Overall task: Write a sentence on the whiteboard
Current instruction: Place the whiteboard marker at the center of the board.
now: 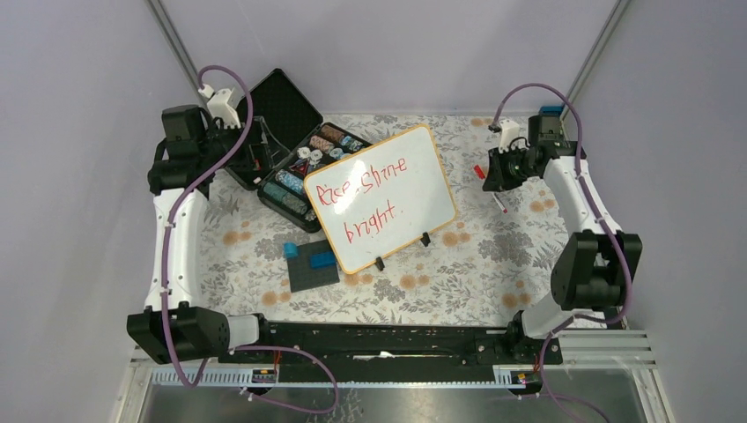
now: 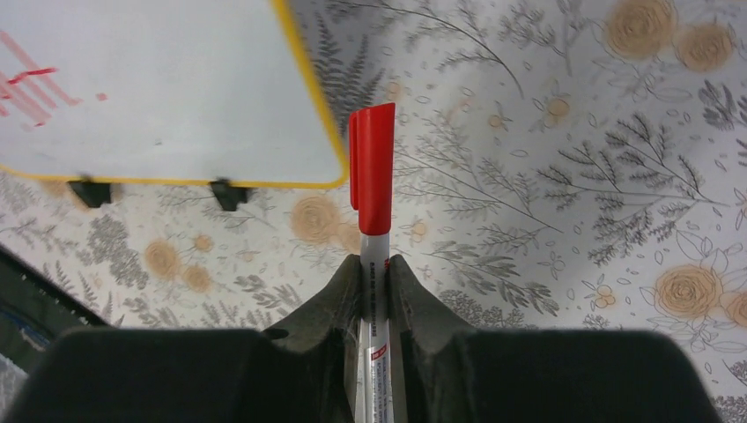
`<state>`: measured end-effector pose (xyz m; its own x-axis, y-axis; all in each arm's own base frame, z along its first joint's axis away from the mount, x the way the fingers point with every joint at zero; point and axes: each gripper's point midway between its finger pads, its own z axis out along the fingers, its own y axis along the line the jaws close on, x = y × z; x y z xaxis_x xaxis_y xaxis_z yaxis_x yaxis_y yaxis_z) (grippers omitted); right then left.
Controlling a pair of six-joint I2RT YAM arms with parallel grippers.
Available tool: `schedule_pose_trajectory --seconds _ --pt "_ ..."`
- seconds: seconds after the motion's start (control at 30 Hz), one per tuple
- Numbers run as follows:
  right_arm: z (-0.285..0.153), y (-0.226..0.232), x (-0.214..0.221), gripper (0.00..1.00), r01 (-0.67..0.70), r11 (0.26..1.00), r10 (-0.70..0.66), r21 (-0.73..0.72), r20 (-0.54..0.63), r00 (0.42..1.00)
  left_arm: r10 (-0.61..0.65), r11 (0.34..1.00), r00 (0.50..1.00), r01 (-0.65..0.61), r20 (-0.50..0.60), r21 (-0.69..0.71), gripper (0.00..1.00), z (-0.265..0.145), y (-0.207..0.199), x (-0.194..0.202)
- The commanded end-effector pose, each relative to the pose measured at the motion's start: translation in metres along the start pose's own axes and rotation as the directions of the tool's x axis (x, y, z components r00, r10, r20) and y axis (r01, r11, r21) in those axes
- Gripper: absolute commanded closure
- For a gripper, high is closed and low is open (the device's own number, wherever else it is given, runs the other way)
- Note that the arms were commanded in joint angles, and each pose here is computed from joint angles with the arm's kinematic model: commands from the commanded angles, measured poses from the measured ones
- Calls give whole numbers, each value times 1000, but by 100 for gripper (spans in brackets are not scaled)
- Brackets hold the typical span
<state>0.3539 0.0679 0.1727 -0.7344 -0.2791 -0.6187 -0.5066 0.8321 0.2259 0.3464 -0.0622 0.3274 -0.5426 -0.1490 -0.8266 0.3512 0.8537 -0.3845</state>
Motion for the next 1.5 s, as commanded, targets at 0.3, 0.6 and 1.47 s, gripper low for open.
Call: schedule_pose_trajectory --seconds 0.3,0.6,1.47 --pt "66 -86 41 91 -211 954 224 214 -39 974 -14 993 1000 11 -24 -115 1 -3 34 38" --pt "96 -111 63 92 -256 926 292 278 -94 952 -11 999 998 8 -58 -45 1 0 27 78" --pt "83 -100 53 42 -286 924 312 253 -72 947 -10 1000 998 10 -60 0 1 -3 17 74"
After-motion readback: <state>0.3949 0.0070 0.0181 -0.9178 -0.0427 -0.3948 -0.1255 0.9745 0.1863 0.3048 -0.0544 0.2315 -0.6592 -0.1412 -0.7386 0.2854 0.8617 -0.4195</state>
